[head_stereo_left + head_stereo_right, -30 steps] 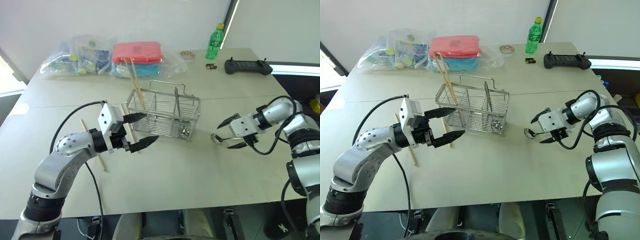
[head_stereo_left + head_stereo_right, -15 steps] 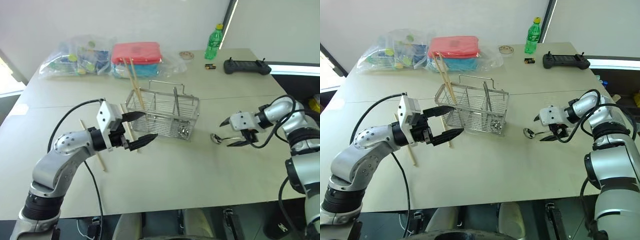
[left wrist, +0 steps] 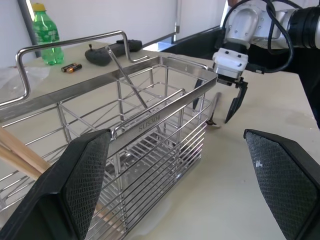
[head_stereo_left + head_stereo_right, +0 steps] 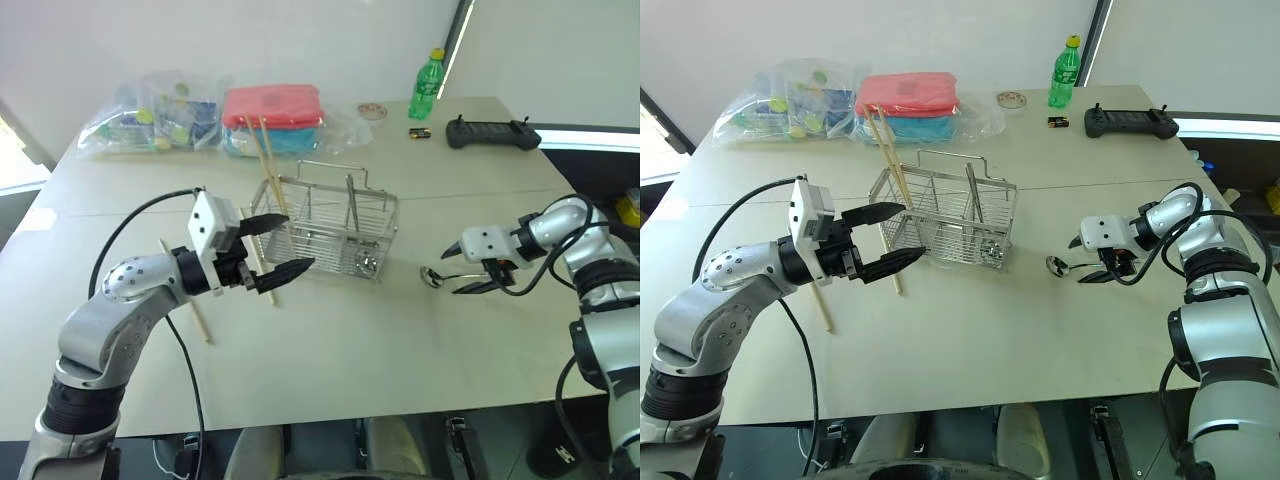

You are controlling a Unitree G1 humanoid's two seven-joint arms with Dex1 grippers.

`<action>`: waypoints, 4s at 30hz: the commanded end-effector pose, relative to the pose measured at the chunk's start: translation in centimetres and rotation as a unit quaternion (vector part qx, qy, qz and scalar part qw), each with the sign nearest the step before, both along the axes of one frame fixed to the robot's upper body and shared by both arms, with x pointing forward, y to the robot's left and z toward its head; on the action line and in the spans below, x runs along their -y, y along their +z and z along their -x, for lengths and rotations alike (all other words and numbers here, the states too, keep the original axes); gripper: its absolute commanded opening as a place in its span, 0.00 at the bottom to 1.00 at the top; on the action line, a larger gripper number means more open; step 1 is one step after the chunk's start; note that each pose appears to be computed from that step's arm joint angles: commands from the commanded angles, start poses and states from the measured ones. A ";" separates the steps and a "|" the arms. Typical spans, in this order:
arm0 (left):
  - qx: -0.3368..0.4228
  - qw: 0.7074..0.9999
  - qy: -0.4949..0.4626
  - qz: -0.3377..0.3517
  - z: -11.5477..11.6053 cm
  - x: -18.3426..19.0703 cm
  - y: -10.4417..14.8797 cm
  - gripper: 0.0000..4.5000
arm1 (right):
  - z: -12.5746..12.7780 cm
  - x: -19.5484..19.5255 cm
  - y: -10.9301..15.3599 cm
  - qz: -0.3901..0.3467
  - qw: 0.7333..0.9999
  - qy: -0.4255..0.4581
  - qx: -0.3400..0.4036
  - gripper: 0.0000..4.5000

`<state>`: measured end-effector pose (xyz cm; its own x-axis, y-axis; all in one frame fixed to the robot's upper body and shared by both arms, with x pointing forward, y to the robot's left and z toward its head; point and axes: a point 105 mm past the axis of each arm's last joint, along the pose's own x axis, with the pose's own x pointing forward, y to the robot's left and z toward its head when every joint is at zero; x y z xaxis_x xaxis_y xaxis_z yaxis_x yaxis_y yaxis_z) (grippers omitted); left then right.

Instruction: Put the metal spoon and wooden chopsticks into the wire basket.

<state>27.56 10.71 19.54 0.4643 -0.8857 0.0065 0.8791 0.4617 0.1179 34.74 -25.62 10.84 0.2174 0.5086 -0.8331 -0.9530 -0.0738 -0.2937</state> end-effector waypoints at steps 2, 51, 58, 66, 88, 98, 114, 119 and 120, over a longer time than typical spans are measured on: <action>0.026 1.000 -0.002 0.002 0.2 0.0 1.3 1.00 | 0.0 -0.1 -0.3 0.003 1.000 0.005 0.004 0.86; 0.028 1.000 0.005 0.004 0.2 -0.4 1.7 1.00 | 3.9 -8.6 21.5 -0.462 0.886 0.037 0.010 0.01; 0.030 1.000 0.000 0.005 -0.1 -0.2 1.8 1.00 | 4.9 -14.4 23.9 -0.574 0.818 0.035 0.010 0.01; 0.036 0.999 -0.001 0.004 0.0 -0.4 2.5 1.00 | 2.5 -16.2 20.6 -0.607 0.794 -0.032 0.030 0.01; 0.040 0.999 0.022 0.012 -0.7 -1.2 3.5 1.00 | 0.7 -12.5 18.4 -0.582 0.797 -0.124 0.105 0.99; 0.021 0.989 0.139 0.046 -2.4 -5.7 5.2 1.00 | 5.5 -10.2 21.4 -0.444 0.886 -0.039 0.129 0.99; -0.129 0.836 0.534 0.008 -5.7 -17.7 -2.6 1.00 | 9.9 -7.8 13.2 -0.375 0.918 -0.114 0.061 0.99; -0.173 0.794 0.582 0.027 -6.9 -18.0 -5.2 1.00 | 11.2 -7.3 11.6 -0.385 0.911 -0.139 0.049 0.99; -0.183 0.788 0.587 0.032 -7.2 -17.9 -5.6 1.00 | 11.2 -7.2 11.7 -0.388 0.909 -0.143 0.052 0.99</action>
